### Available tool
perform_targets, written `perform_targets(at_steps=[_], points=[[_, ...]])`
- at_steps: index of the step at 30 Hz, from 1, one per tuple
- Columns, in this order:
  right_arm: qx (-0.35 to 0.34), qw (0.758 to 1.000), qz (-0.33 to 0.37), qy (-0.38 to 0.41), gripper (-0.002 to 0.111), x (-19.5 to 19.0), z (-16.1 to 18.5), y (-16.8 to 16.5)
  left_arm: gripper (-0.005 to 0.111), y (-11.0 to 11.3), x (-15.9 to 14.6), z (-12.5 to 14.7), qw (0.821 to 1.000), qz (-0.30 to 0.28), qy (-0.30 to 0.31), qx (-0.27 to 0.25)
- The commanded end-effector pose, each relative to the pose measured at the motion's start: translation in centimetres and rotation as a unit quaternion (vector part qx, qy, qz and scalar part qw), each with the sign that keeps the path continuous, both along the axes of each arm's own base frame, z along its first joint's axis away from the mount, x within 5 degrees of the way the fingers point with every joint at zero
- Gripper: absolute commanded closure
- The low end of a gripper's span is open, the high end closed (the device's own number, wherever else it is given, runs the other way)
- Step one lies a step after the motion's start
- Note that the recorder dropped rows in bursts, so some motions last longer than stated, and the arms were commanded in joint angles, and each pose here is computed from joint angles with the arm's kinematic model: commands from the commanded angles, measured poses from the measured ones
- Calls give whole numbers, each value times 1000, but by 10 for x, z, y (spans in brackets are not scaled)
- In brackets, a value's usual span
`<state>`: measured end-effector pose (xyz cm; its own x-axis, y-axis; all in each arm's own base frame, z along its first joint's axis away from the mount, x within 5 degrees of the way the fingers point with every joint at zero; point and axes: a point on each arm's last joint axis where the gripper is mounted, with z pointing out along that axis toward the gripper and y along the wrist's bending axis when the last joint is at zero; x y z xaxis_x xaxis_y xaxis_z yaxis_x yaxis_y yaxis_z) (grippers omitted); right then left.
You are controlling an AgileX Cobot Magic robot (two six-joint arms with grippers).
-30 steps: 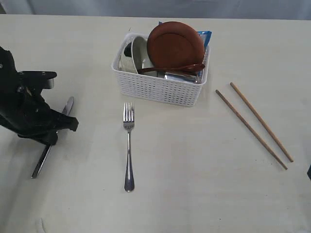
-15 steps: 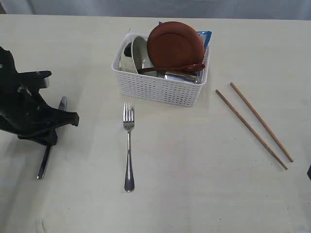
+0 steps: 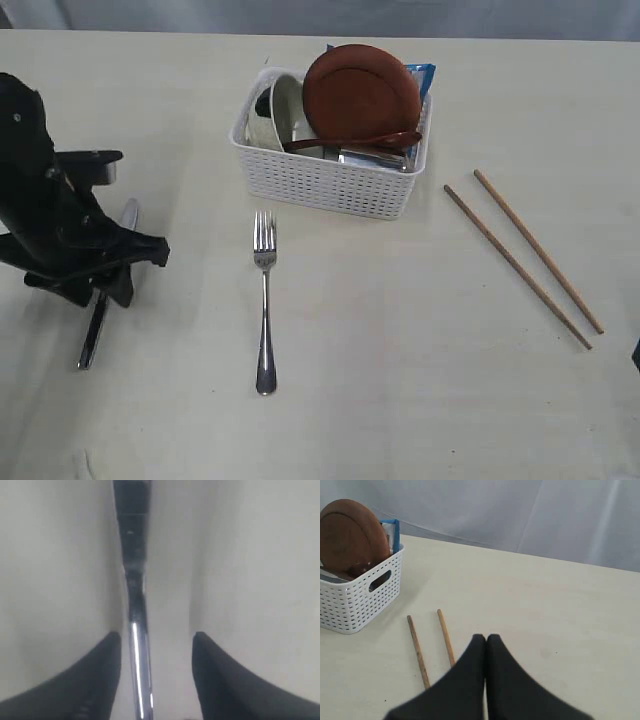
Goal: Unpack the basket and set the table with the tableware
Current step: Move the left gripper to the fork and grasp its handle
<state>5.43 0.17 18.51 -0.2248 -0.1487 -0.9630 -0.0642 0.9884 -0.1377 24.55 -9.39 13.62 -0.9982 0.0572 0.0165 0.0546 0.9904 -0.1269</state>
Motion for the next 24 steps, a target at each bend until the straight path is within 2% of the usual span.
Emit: perform_targets(at_steps=[1, 4, 6, 11, 15, 19, 24], points=[[0, 1000, -4, -3, 109, 0, 0, 0, 69, -5, 4, 42, 997, 4, -66, -34], [0, 1000, -4, -3, 109, 0, 0, 0, 78, -9, -3, 65, 993, 6, -104, -64], [0, 1000, -4, -3, 109, 0, 0, 0, 78, -19, -11, 75, 990, -2, -107, -89], [0, 1000, -4, -3, 109, 0, 0, 0, 58, -58, -29, 78, 983, -48, -104, -144], [0, 1000, -4, -3, 109, 0, 0, 0, 57, -91, -35, 65, 979, -65, -119, -151], [0, 1000, -4, -3, 109, 0, 0, 0, 57, -121, -37, 40, 981, -84, -103, -140], [0, 1000, -4, -3, 109, 0, 0, 0, 57, -139, -23, 13, 987, -87, -97, -99]])
